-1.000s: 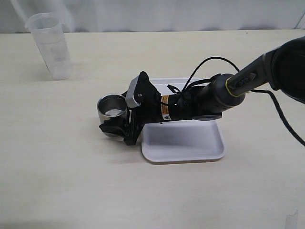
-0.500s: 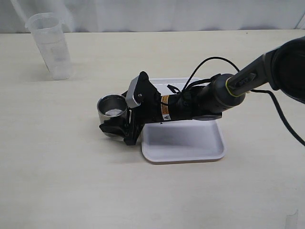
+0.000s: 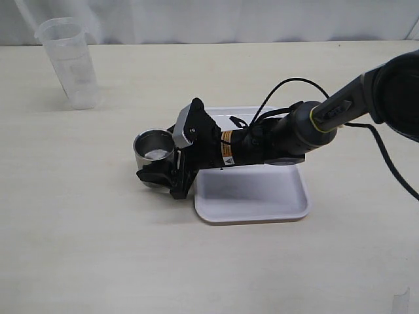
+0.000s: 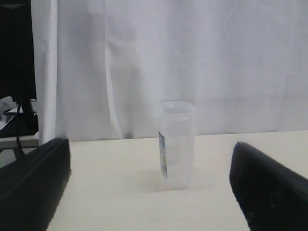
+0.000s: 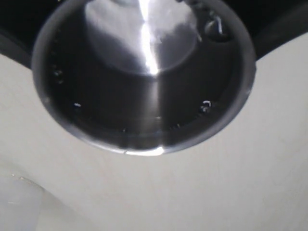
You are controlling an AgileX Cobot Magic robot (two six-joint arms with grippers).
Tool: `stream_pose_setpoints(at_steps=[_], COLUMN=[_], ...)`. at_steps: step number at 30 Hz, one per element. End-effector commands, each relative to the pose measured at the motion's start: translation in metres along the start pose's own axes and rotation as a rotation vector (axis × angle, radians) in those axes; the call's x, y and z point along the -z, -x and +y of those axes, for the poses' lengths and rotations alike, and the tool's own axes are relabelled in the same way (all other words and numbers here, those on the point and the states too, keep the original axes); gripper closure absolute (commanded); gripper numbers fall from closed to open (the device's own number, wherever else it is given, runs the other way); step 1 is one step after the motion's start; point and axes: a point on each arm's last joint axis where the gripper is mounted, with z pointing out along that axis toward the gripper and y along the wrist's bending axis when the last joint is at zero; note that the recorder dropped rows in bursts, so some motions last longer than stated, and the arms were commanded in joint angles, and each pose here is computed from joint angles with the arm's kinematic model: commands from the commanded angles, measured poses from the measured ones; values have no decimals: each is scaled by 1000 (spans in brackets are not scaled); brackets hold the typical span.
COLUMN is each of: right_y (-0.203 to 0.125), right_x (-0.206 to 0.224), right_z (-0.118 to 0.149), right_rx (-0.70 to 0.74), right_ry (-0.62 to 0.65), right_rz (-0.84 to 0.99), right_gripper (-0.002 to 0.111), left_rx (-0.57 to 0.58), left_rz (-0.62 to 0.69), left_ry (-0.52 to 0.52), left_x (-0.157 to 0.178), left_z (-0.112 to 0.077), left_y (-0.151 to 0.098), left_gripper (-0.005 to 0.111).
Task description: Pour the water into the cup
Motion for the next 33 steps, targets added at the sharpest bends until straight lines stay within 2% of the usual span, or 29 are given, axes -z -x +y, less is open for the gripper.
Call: stream_pose_setpoints(at_steps=[1,6,8,13,19,33], right_y=[4,4,4,4,4,4], right_x=[1,1,1,1,1,1], right_z=[0,0,0,0,-1,-1], right_rx=[2,2,2,2,-1,-1], right_ry=[-3,-3,-3,-3,-6,-6], right_rz=[-3,-3,-3,-3,-4,-4], right_gripper=[104,104,104,104,104,104], left_rx=[46,42,48,46,-17,-15], left_rz=[32,23,85,114,240,240], left_ry=[51,59,57,55,42,43], left_x=[-1,0,0,0,2,2], left_z=[2,2,2,2,1,1], left_y=[-11,-18,-23,-26,-37,-37], left_gripper=[23,23,23,23,23,23])
